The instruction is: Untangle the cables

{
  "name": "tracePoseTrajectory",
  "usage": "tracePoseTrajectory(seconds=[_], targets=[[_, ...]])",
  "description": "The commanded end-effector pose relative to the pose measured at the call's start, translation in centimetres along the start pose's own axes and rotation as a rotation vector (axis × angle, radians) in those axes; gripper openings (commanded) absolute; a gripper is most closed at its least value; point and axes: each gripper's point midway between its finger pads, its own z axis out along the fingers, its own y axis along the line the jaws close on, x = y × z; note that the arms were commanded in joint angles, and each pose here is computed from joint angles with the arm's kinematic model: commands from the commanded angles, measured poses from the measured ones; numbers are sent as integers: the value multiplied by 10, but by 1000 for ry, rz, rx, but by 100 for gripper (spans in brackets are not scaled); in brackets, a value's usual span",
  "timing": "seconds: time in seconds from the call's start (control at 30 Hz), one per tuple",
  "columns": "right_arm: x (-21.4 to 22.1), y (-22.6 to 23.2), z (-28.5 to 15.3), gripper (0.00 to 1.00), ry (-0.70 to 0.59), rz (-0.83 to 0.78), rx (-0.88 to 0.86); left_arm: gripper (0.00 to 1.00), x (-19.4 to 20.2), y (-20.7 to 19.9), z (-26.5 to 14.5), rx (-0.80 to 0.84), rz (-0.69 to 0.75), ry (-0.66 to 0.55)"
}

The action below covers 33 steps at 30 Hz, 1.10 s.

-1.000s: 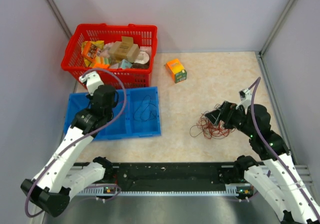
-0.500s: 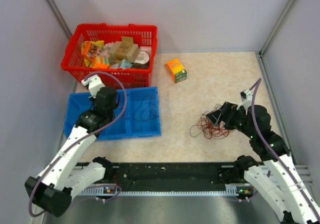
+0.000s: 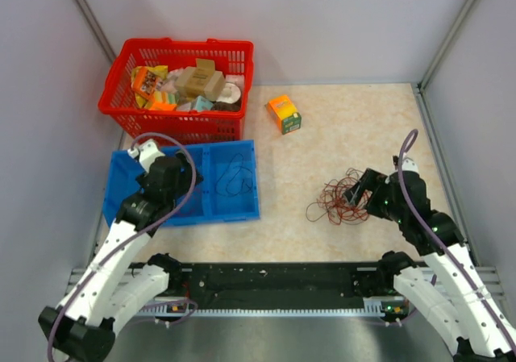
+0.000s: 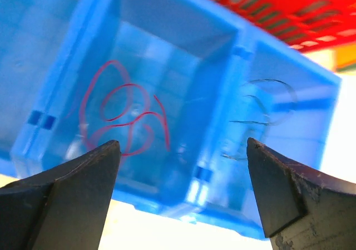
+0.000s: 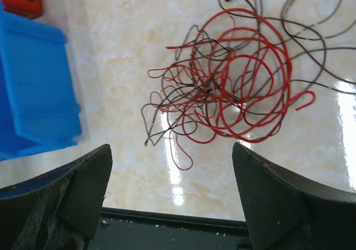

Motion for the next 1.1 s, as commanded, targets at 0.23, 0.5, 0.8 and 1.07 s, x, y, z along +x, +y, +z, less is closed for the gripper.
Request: tracePoseTrajectory(seconds=[0.23, 0.5, 0.8, 1.07], targets=[[-7, -47, -2, 83, -95, 199, 256, 88, 34, -203, -123, 988, 283, 41], [20, -66, 17, 75, -23, 325, 217, 95, 159, -321, -166, 1317, 607, 381], [35, -56, 36, 66, -12, 461, 88, 86, 237, -336, -126, 1214, 763, 497], [41, -62, 52, 64, -39, 468, 59, 63, 273, -350, -113, 1178, 777, 577]])
